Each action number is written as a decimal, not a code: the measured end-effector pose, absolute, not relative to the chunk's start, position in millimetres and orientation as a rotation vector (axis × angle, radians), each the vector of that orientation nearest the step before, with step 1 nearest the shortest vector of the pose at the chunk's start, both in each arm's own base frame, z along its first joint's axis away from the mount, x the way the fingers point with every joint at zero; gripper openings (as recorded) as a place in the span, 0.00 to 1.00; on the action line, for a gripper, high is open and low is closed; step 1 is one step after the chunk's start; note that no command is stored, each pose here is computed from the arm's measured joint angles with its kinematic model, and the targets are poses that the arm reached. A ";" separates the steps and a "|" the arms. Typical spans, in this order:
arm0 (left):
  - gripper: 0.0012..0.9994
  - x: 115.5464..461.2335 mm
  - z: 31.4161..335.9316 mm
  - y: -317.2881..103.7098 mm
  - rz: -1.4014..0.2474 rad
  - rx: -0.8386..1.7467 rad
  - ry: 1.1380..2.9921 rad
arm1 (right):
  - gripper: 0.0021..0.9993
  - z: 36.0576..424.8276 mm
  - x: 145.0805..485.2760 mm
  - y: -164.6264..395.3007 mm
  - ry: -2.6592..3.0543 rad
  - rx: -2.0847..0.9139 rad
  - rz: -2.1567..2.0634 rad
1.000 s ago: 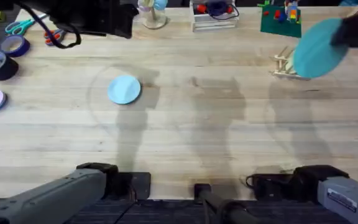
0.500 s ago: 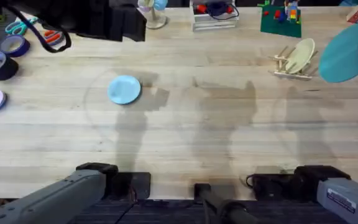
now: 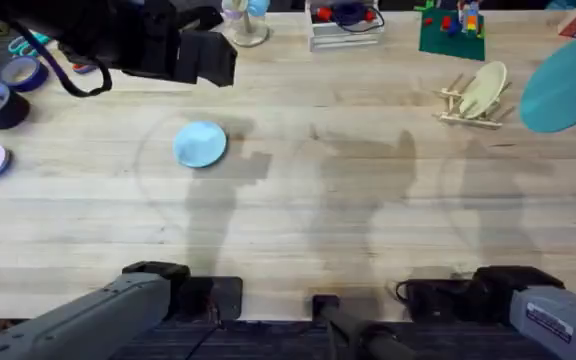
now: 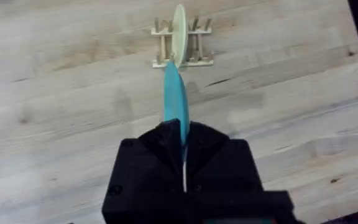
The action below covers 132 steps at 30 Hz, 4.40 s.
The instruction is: Pick up the plates from the table one by one and place each into a slot on the dish rack.
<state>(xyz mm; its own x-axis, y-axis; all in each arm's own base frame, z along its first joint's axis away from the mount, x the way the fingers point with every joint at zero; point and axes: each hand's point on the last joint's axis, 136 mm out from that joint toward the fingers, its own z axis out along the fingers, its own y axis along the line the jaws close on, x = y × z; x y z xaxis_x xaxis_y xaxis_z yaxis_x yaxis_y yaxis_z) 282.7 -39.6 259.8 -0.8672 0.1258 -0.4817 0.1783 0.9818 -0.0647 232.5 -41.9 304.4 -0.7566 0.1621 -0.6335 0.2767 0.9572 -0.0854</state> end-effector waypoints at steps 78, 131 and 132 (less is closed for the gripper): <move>0.99 282.7 259.8 -39.6 -0.146 0.215 2.633 | 0.03 309.4 254.9 -90.7 2.394 0.349 -0.637; 0.99 282.7 259.8 -39.6 -0.146 0.215 2.633 | 0.03 260.7 304.9 -113.5 2.527 0.392 -0.407; 0.99 282.7 259.8 -39.7 -0.146 0.215 2.633 | 0.03 260.2 305.0 -114.7 2.527 0.397 -0.395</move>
<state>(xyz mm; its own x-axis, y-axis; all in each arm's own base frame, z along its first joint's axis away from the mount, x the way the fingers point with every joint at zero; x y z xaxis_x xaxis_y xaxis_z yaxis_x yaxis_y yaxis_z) 282.7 -39.7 259.8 -0.8672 0.1258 -0.4817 0.1784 0.9818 -0.0648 305.0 -114.7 260.2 -0.8075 0.1970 -0.5560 0.3571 0.9135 -0.1951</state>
